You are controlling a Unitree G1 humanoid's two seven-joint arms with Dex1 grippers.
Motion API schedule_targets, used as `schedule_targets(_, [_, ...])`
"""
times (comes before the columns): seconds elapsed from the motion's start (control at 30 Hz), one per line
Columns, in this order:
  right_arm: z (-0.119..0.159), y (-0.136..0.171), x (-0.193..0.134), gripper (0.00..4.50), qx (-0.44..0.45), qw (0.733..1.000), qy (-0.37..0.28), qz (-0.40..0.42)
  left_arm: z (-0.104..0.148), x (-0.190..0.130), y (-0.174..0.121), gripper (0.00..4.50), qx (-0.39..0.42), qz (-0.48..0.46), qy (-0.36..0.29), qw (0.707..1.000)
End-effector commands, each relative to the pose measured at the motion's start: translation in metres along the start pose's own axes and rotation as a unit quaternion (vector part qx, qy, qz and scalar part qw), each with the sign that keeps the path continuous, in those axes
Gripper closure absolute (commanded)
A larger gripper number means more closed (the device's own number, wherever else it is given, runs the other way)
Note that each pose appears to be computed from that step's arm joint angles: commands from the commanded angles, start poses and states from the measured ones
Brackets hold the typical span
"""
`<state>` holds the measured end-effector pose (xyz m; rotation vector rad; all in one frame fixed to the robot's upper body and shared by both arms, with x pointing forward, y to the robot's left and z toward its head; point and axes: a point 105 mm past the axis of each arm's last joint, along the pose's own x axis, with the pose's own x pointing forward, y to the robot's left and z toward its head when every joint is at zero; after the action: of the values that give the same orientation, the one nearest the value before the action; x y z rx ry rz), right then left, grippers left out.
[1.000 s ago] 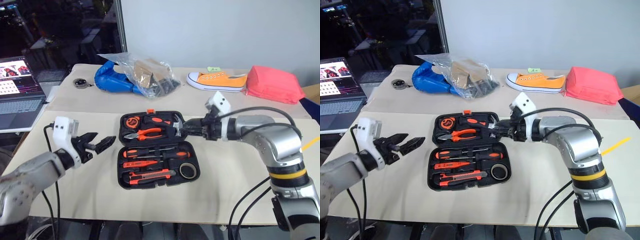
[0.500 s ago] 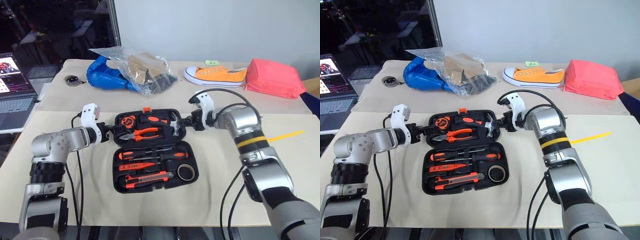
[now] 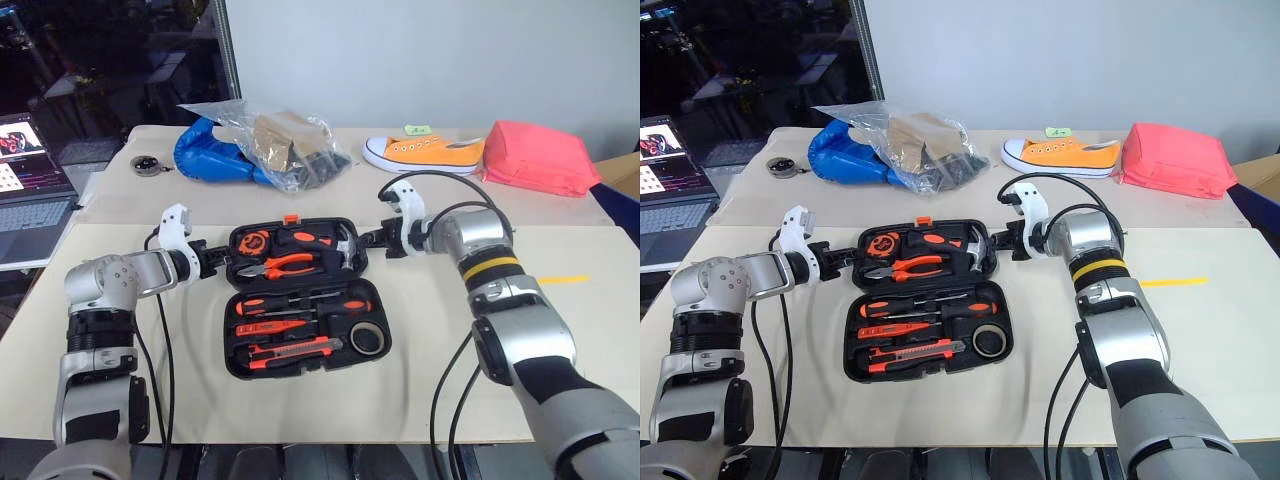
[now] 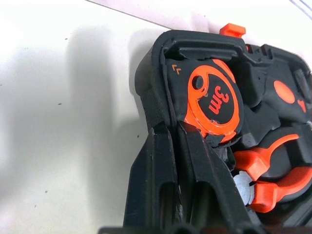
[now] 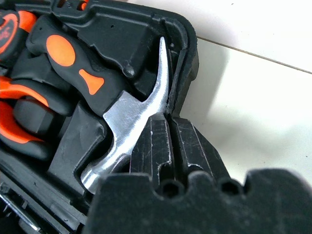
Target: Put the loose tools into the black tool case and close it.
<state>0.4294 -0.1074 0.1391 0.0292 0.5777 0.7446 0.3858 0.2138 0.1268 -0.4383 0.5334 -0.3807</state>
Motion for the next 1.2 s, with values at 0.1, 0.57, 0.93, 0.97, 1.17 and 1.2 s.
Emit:
schedule_targets(0.1, [0.046,0.026,-0.013,4.50,-0.121,0.980,-0.143,0.059,0.038,0.004,-0.045,4.44,0.155,-0.074,-0.103,0.980])
schedule_targets(0.57, [-0.005,0.071,-0.090,4.50,-0.311,0.899,-0.302,0.065,-0.011,-0.038,-0.074,4.44,0.512,-0.140,-0.184,0.827])
schedule_targets(0.93, [-0.093,0.074,-0.120,4.50,-0.509,0.839,-0.187,0.042,-0.032,-0.087,-0.032,4.44,0.514,-0.121,-0.137,0.838])
schedule_targets(0.97, [-0.098,0.071,-0.122,4.50,-0.527,0.832,-0.167,0.039,-0.034,-0.093,-0.027,4.44,0.500,-0.126,-0.122,0.848])
schedule_targets(1.17, [-0.121,0.048,-0.145,3.58,-0.551,0.829,-0.083,0.040,-0.044,-0.136,-0.008,2.86,0.429,-0.151,-0.038,0.890])
schedule_targets(1.2, [-0.126,0.047,-0.147,3.15,-0.542,0.837,-0.067,0.046,-0.046,-0.143,-0.009,2.40,0.419,-0.163,-0.028,0.893])
